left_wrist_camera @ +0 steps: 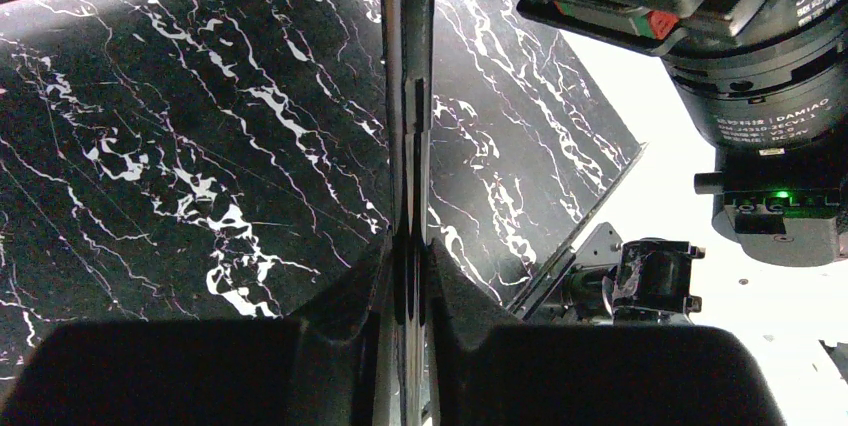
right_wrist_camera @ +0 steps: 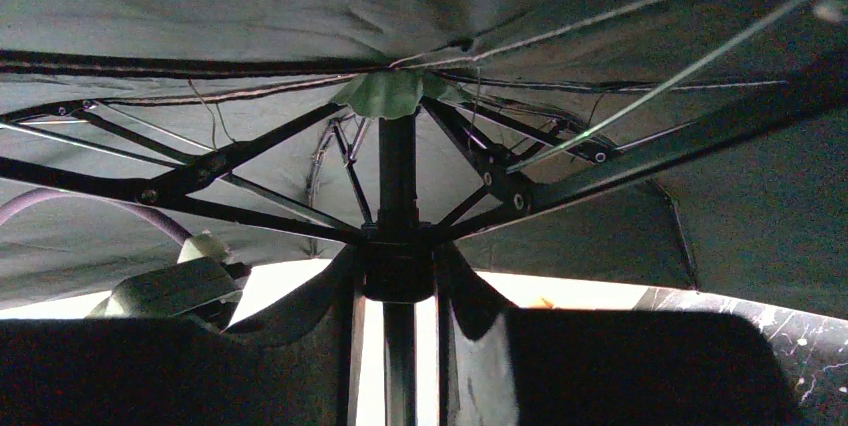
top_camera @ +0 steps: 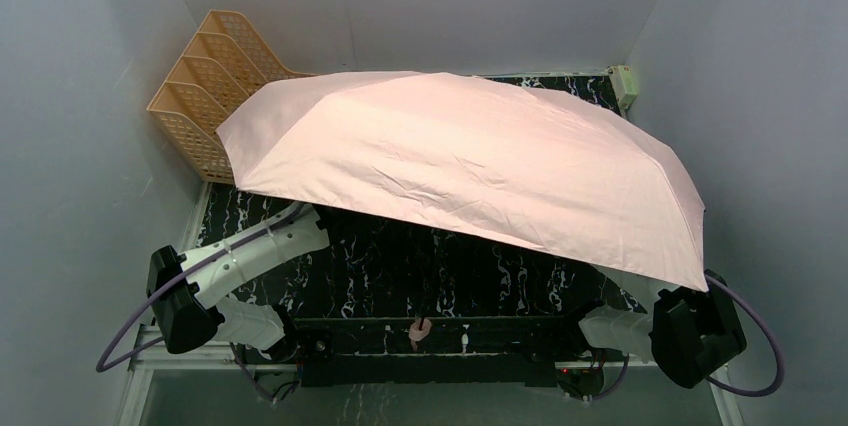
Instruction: Put away the umbrella
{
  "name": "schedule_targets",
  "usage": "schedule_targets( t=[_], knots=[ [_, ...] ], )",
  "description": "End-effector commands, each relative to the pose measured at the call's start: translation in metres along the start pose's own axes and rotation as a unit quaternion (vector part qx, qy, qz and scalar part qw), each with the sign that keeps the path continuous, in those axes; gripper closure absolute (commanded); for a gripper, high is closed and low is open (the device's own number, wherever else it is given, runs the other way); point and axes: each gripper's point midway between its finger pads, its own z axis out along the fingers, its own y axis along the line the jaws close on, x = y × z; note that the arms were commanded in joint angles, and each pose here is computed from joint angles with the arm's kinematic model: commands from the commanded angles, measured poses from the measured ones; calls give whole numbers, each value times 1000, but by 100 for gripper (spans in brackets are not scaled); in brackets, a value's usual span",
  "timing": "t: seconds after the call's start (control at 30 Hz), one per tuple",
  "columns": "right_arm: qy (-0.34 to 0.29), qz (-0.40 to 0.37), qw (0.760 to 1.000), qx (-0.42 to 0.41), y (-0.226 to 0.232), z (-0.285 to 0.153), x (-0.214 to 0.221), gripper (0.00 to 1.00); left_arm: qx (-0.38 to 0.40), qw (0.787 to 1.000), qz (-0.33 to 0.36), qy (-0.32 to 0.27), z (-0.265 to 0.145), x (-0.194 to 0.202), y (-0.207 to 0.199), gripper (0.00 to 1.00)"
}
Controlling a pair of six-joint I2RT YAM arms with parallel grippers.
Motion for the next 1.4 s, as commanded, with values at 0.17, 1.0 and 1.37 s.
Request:
schedule_targets(
  t=[0.17,1.0,1.37],
  knots=[
    [-9,10,998,60,-15,-6,-9,93,-35,996,20,-73,-19,-58,11,100],
    [-30,-169,982,83,-34,-24,-23,31,-74,996,27,-49,-10,-42,16,100],
    [-25,-290,952,92,-46,-32,-19,25,-75,996,30,-46,-5,-42,15,100]
  ],
)
